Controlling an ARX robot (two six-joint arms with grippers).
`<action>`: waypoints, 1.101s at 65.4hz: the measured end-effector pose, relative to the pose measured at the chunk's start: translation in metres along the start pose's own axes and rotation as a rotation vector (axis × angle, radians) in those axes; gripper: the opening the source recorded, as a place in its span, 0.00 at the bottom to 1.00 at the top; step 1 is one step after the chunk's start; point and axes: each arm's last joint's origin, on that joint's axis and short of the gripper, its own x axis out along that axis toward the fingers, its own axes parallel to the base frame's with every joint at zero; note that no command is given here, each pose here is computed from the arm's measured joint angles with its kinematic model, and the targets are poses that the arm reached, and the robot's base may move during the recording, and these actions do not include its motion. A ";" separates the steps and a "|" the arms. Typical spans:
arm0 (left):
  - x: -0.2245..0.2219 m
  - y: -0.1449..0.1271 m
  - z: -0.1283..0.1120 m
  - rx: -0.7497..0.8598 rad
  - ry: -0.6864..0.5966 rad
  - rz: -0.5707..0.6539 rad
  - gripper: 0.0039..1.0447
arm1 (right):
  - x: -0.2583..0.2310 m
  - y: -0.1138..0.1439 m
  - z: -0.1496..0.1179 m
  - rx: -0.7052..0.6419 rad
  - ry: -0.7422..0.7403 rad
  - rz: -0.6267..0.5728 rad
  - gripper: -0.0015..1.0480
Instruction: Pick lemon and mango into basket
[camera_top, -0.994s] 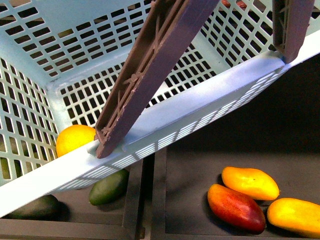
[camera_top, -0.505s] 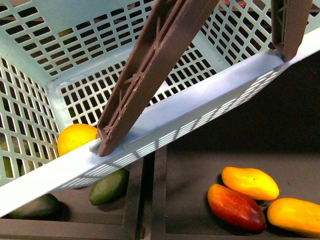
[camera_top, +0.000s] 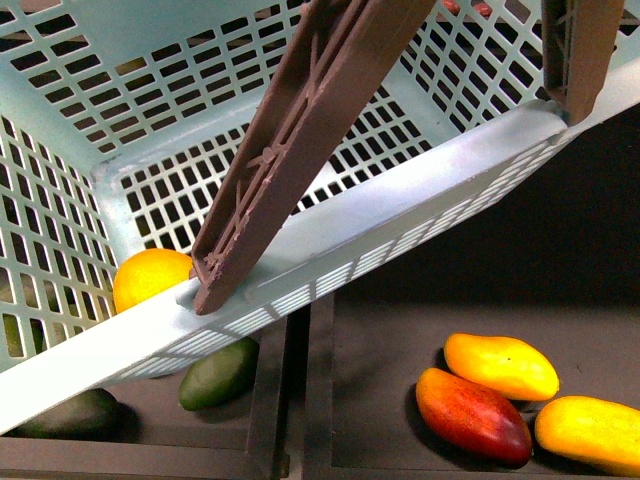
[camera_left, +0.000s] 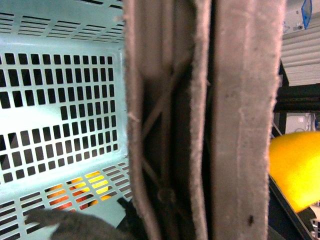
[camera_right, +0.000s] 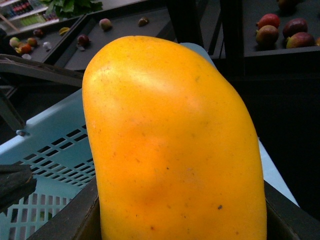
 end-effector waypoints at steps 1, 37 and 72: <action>0.000 0.000 0.000 0.000 0.000 0.000 0.13 | 0.002 0.001 0.000 -0.001 0.003 0.000 0.56; 0.001 0.001 -0.001 -0.004 0.007 0.003 0.13 | 0.017 0.002 -0.008 -0.007 0.029 -0.080 0.91; 0.001 0.000 -0.001 -0.007 0.004 0.004 0.13 | -0.070 -0.076 -0.049 -0.215 -0.293 -0.357 0.38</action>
